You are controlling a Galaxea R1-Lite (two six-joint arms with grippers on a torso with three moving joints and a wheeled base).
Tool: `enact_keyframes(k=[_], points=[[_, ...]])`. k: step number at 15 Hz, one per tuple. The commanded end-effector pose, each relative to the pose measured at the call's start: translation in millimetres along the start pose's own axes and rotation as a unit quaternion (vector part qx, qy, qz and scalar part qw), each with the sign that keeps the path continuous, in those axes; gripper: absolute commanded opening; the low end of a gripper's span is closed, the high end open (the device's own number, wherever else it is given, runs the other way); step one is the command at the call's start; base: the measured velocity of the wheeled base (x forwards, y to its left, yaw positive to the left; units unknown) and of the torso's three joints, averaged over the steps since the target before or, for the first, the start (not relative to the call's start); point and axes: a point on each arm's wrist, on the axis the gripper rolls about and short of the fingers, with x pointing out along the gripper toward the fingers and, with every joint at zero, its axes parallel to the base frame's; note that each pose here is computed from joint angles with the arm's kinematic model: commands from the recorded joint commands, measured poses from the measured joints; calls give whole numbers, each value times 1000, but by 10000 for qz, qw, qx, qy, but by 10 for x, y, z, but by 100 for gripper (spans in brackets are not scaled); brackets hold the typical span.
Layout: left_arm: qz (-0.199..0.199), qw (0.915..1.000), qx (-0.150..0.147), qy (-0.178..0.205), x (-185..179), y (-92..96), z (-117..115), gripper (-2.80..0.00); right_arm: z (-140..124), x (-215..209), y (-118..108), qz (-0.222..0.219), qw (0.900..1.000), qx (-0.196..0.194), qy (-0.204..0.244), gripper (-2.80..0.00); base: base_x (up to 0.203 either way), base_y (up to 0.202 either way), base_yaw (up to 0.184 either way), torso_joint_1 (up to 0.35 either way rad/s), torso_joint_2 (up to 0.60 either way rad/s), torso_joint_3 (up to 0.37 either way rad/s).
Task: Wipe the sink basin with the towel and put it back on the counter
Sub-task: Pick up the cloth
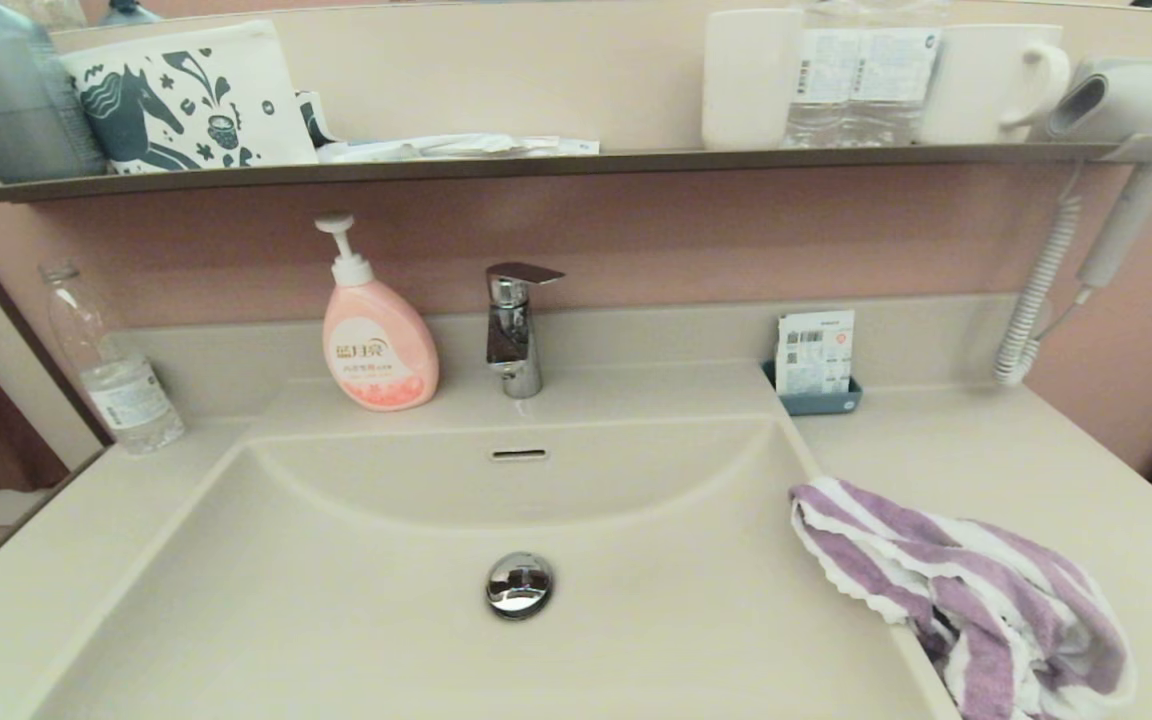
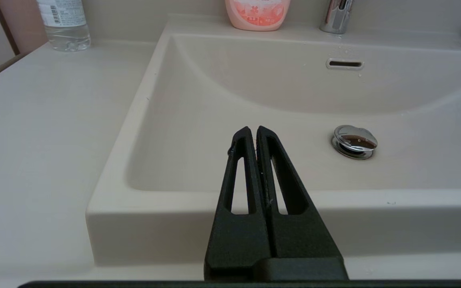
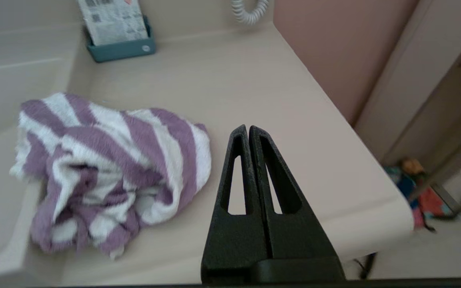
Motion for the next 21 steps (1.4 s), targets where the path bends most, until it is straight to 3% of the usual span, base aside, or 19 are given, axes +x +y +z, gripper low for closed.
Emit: enact_keyframes(k=[1, 4, 6, 9, 10, 14, 16, 19, 21], points=[[0, 10000, -3, 6, 2, 0, 1, -280, 267, 418, 81, -66, 9969, -124, 781, -280, 0, 0, 0, 0, 0, 0], [-4, 10000, -3, 7, 2, 0, 1, -280, 612, 843, 171, -72, 9820, -302, 1862, -280, 0, 0, 0, 0, 0, 0], [0, 10000, -3, 6, 2, 0, 1, -280, 646, 1109, 228, 109, 9580, -499, 2820, -280, 0, 0, 0, 0, 0, 0], [-5, 10000, -3, 7, 2, 0, 1, -280, 539, 1414, 309, 633, 9258, -599, 3679, -280, 0, 0, 0, 0, 0, 0], [2, 10000, -3, 6, 2, 0, 1, -280, 532, 1447, 336, 882, 9210, -582, 3751, 0, 0, 0, 0, 0, 0, 0], [-5, 10000, -3, 7, 2, 0, 1, -280, 488, 1455, 449, 1781, 8988, -854, 3912, 0, 0, 0, 0, 0, 0, 0], [-5, 10000, -3, 7, 2, 0, 1, -280, 429, 1480, 469, 2269, 8756, -1155, 4105, 0, 0, 0, 0, 0, 0, 0], [2, 10000, -3, 6, 2, 0, 1, -280, 363, 1604, 497, 2528, 8594, -1300, 4249, 0, 0, 0, 0, 0, 0, 0], [2, 10000, -3, 6, 2, 0, 1, -280, 334, 1713, 510, 2545, 8541, -1393, 4318, 0, 0, 0, 0, 0, 0, 0]])
